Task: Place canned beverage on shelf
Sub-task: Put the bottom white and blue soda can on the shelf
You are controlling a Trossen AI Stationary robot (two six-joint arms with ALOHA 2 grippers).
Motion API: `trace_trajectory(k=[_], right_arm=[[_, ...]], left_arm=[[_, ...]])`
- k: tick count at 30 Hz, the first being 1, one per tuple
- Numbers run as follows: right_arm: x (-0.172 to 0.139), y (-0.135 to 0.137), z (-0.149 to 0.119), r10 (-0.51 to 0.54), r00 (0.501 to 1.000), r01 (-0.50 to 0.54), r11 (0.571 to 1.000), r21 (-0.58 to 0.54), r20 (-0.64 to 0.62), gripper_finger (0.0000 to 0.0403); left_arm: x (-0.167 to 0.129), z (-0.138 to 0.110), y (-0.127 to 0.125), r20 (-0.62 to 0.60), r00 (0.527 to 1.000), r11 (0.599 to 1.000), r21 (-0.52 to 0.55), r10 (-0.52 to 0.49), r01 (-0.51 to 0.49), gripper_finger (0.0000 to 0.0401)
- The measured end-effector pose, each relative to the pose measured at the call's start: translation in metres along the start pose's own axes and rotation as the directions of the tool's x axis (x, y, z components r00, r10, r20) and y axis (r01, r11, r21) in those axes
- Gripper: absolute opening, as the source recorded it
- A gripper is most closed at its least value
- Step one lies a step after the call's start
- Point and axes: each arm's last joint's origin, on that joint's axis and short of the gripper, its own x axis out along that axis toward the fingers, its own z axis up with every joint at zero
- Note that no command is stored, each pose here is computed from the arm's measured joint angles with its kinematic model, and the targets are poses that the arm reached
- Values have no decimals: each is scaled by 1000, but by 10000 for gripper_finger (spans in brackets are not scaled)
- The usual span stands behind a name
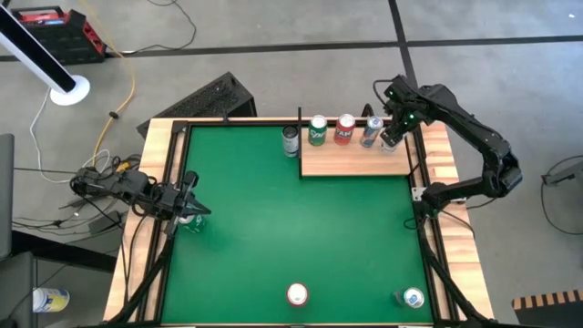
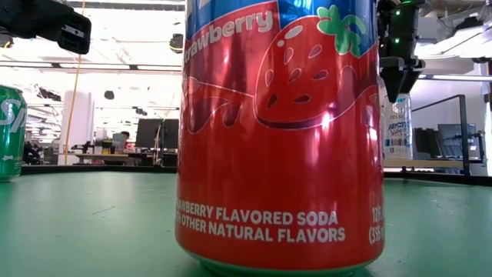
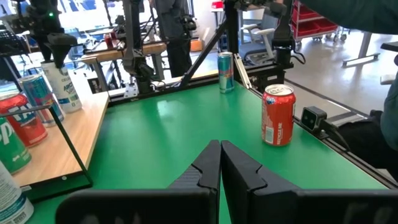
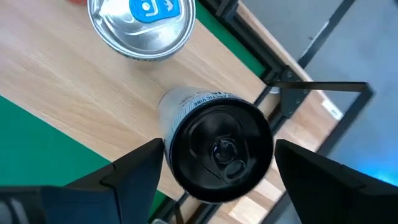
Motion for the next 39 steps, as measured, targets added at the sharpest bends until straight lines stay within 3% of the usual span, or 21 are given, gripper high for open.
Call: trace_trajectory(k=[10, 16, 21, 29, 35, 39], right_arm=[[-44, 8, 8, -17, 991, 15, 1000, 14, 133, 330], [-59, 39, -8, 87, 980, -80, 996, -43, 180, 316], [-52, 68, -36, 109, 976, -94, 992, -84, 188, 247], [-16, 76, -50, 33, 992, -19, 993, -119, 123, 22], [-5, 67, -39, -32, 994, 40, 995, -86, 102, 32], [3, 60, -33, -67, 995, 74, 993, -95, 74, 15]], left_arm=[[0, 0, 0, 1, 1000, 1000, 0, -10, 10, 0], [0, 0, 0, 1, 1000, 1000, 0, -10, 10, 0], [0, 0, 0, 1, 1000, 1000, 0, -10, 10, 0], [0, 0, 0, 2, 1000, 1000, 2, -10, 10, 0], [0, 0, 0, 2, 1000, 1000, 2, -9, 9, 0], [0, 0, 0, 1, 1000, 1000, 2, -9, 9, 0]])
